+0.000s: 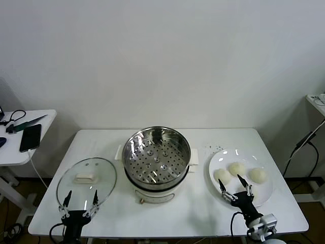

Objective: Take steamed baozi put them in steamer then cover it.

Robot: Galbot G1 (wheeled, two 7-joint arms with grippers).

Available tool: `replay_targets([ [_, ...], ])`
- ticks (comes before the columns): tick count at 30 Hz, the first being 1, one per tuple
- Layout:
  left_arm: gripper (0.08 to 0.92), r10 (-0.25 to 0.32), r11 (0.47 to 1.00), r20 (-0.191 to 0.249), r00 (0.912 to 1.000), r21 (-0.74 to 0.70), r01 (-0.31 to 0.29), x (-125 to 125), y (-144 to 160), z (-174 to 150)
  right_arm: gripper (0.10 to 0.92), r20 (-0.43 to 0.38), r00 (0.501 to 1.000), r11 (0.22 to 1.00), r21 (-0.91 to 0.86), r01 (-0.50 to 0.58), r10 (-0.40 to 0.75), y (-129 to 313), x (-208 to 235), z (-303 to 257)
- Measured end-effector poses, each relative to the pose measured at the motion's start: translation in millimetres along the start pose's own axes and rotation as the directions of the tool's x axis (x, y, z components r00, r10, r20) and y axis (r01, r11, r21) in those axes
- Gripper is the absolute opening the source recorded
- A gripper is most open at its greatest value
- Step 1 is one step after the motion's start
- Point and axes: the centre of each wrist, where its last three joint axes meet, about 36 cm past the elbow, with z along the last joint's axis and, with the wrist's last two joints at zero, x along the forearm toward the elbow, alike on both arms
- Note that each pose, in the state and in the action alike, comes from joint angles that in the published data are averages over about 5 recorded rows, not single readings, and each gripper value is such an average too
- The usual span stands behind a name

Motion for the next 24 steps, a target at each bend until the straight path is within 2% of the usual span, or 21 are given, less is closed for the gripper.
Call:
replay_targets([
  [7, 0.823, 0.003, 1.0, -0.001, 1.0, -0.002, -0.003, 3.0, -0.1, 0.7, 0.823, -0.082, 0.991, 0.979, 0.164, 0.12, -0.108, -50.8, -19.2, -22.3],
  [12, 0.823, 0.008, 1.0, -0.001, 1.0, -0.004, -0.008, 4.0, -1.2, 0.1, 0.823, -0.193, 0.956, 0.911, 0.307, 0.274, -0.223, -98.0, -47.3, -49.5],
  [18, 0.823, 0.006, 1.0, -0.008, 0.9999, -0.007, -0.006, 7.1, 0.2, 1.8, 0.823, -0.385, 0.865, 0.771, 0.424, 0.475, -0.321, -154.2, -79.7, -91.0],
  [24, 0.823, 0.007, 1.0, -0.016, 0.9999, -0.009, -0.007, 7.7, 1.0, 5.0, 0.823, -0.57, 0.746, 0.628, 0.452, 0.634, -0.343, -200.1, -99.3, -130.3],
])
